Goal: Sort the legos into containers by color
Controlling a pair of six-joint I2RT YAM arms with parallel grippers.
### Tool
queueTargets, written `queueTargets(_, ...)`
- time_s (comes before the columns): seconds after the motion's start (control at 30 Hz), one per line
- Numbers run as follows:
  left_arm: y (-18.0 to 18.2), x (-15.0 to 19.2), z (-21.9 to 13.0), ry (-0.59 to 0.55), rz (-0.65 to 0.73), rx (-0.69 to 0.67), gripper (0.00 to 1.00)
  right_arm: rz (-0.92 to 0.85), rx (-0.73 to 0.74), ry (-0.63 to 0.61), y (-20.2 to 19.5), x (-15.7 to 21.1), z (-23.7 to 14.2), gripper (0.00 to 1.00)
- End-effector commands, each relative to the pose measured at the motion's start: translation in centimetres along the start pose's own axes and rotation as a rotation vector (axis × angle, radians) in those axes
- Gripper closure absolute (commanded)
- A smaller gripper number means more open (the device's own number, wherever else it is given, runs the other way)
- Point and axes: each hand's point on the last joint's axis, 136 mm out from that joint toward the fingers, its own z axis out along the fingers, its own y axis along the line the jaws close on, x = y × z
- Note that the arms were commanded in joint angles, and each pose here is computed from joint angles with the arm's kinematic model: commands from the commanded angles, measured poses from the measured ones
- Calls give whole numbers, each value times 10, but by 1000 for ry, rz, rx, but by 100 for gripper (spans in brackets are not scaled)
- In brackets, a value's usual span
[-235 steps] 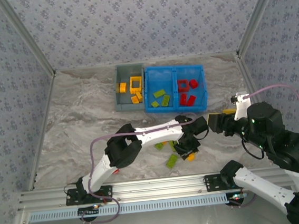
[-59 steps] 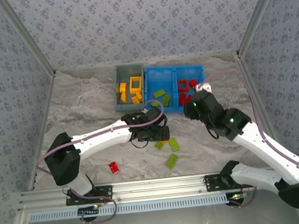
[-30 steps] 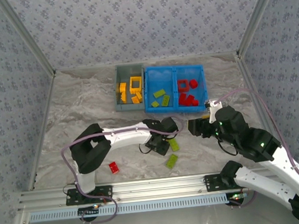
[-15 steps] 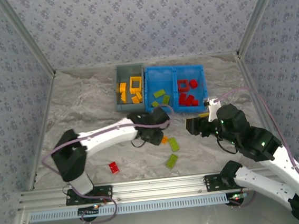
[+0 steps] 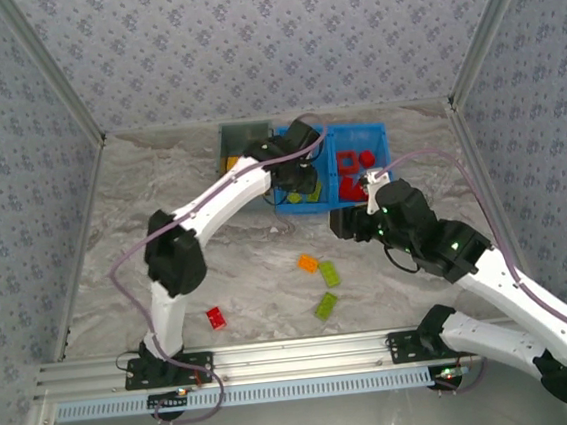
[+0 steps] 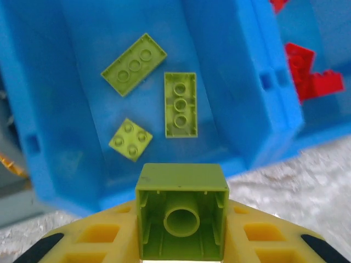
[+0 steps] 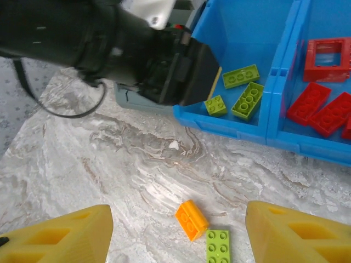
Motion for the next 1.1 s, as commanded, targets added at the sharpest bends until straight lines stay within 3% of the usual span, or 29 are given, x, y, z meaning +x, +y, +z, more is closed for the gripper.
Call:
queueTargets(0.0, 15, -4, 10, 42, -17, -84, 67, 48, 16, -84, 1, -25, -6, 32)
queueTargets(0.43, 31, -8, 78, 77, -80, -173, 66, 56, 10, -74, 2, -17, -9, 32)
queueTargets(0.6, 26, -9, 77, 88, -80, -150, 48, 53, 10, -59, 2, -11, -6, 31)
queueTargets(0.8, 7, -33, 16, -14, -89, -88, 39, 29, 15, -31, 0, -1, -1, 31)
queueTargets(0.93, 8, -48, -61, -134, -150, -69, 40, -39, 31, 3, 0, 11, 4, 32)
queueTargets(1.07, 36, -37, -141, -280, -245, -88, 38, -173, 40, 77, 18, 36, 23, 31)
